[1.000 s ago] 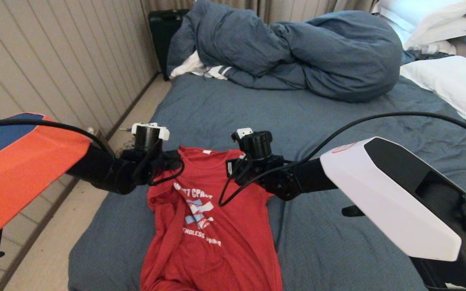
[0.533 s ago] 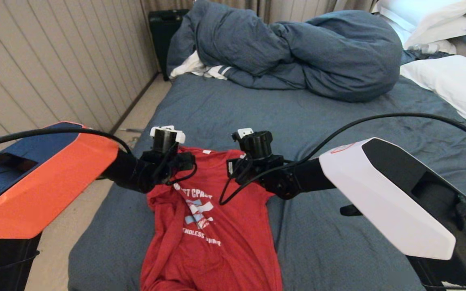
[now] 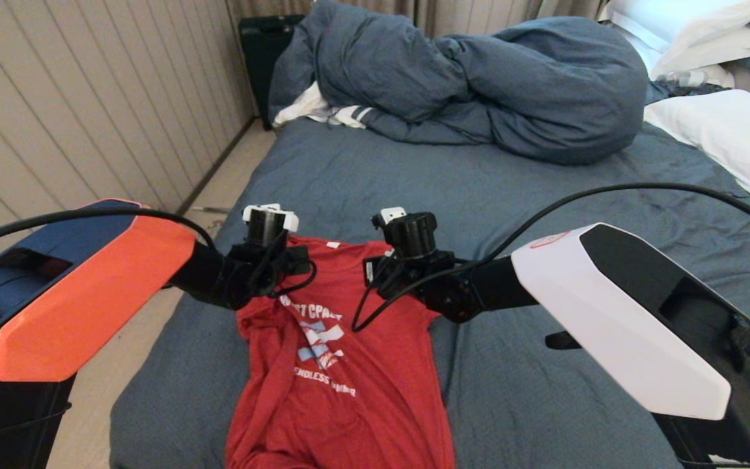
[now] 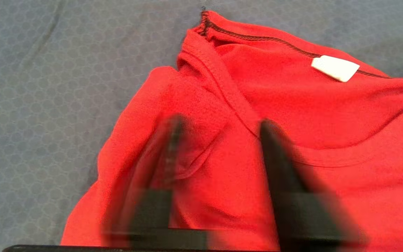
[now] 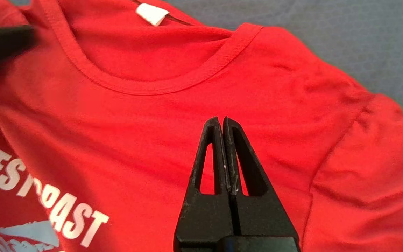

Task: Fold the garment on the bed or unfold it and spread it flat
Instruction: Unford the red T-shirt

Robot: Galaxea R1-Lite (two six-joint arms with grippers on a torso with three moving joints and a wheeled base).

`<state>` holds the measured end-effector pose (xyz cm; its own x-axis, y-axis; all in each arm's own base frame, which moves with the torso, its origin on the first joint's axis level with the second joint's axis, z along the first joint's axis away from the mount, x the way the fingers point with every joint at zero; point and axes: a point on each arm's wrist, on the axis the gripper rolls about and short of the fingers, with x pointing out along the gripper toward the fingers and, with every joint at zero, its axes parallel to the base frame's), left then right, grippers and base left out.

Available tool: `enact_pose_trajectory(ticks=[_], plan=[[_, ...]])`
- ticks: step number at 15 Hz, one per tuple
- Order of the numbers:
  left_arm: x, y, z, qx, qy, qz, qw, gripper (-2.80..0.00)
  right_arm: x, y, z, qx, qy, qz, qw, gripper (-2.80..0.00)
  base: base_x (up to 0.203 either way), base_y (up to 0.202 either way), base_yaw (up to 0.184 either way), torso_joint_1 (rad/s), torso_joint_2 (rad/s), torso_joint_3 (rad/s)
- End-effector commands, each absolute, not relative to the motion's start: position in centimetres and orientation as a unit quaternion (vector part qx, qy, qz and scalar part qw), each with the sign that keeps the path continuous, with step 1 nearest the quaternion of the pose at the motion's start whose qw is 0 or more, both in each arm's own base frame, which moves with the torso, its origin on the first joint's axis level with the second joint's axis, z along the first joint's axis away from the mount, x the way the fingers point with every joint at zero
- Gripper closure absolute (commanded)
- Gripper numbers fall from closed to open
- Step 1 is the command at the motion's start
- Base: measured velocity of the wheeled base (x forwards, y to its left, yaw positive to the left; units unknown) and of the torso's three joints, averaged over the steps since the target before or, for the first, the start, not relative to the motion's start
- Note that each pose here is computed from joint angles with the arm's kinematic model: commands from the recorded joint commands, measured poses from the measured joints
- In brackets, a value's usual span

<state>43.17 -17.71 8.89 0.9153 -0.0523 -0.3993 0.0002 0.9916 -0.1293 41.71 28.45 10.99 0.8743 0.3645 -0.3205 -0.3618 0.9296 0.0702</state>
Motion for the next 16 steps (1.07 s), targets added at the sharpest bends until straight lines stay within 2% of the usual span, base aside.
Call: enact_pose_trajectory(ticks=[1,12,13,16], plan=[[43.15,-17.73,9.13,-0.066,0.201,-0.013,0.977,0.0,41.73,28.46,10.92,0.004,0.166,0.187,0.968,0.0,0.0,0.0,0.0,0.0,0.0,0.0],[43.24,-17.76,8.75,-0.054,0.201,-0.013,0.978,0.0,41.72,28.45,11.0,0.005,0.165,0.187,0.968,0.0,0.0,0.0,0.0,0.0,0.0,0.0],[43.24,-17.75,8.75,-0.053,0.201,-0.013,0.978,-2.8,41.72,28.45,11.01,0.005,0.165,0.187,0.968,0.0,0.0,0.0,0.0,0.0,0.0,0.0],[43.6,-17.85,8.85,-0.048,0.193,-0.002,0.98,-2.8,41.7,28.43,10.93,0.004,0.166,0.187,0.968,0.0,0.0,0.0,0.0,0.0,0.0,0.0]])
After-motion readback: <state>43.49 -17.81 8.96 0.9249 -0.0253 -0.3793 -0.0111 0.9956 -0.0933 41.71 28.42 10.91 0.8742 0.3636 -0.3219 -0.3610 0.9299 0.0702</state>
